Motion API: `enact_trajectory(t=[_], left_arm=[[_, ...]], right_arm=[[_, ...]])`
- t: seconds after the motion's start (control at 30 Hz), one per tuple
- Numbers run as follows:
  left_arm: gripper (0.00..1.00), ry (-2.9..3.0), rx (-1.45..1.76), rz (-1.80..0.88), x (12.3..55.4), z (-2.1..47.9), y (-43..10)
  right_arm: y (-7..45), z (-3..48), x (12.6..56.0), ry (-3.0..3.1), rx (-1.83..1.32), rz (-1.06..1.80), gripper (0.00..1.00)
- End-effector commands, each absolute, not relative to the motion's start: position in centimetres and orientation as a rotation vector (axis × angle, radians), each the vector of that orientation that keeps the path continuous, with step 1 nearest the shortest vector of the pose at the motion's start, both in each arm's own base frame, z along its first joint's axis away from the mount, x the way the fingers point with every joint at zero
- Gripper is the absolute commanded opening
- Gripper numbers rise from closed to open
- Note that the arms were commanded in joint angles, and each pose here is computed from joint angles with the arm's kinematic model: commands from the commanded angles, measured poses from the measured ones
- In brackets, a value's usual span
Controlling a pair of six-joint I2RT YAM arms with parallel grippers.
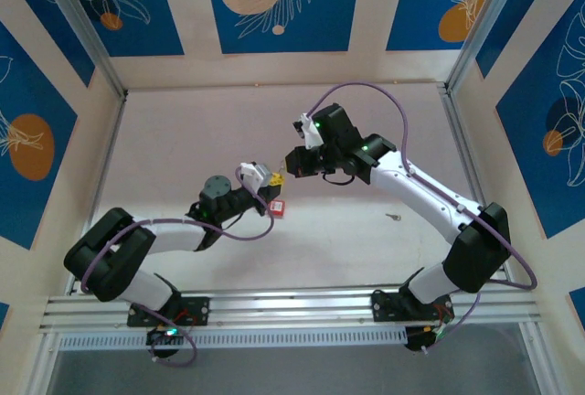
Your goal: Unlock with the key
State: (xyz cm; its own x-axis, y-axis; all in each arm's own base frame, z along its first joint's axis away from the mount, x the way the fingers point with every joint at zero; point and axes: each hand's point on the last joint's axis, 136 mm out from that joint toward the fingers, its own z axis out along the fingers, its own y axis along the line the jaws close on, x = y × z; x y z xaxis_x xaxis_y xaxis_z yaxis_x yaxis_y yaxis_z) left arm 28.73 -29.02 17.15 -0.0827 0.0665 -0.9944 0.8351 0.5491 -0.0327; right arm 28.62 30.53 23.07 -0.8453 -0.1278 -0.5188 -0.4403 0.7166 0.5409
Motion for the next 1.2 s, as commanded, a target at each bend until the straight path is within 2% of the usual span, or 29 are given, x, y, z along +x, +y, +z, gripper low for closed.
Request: enact_trajectory(t=[0.0,0.33,0.63,0.8,0.97,1.13,1.17], left_arm=[[0.00,1.476,0.797,-0.784,28.5,19.1,-29.4],[0.00,1.563,0.758,-0.708,29.4,19.1,-28.5],[0.00,1.693,0.957,-0.338,30.4,19.4,-25.7],[0.00,1.672,1.057,-0.212,30.3,20.1,-24.9],[0.00,1.571,1.148,-0.079,30.3,21.0,-24.3],[0.00,1.437,1.271,0.083,30.2,21.1,-24.5],[0.00,1.397,1.294,0.123,30.2,21.2,-24.7]], right_arm=[[30.6,23.9,27.7,2.454,-0.447,0.977,0.00],[30.1,23.7,27.7,2.458,-0.425,0.955,0.00],[29.5,23.2,28.4,2.470,-0.352,0.964,0.06],[29.7,23.5,28.5,2.464,-0.330,0.990,0.17],[29.3,23.8,28.7,2.456,-0.274,1.042,0.35],[28.5,23.9,29.3,2.417,-0.176,1.245,0.46],[28.3,23.8,29.4,2.407,-0.152,1.313,0.51]])
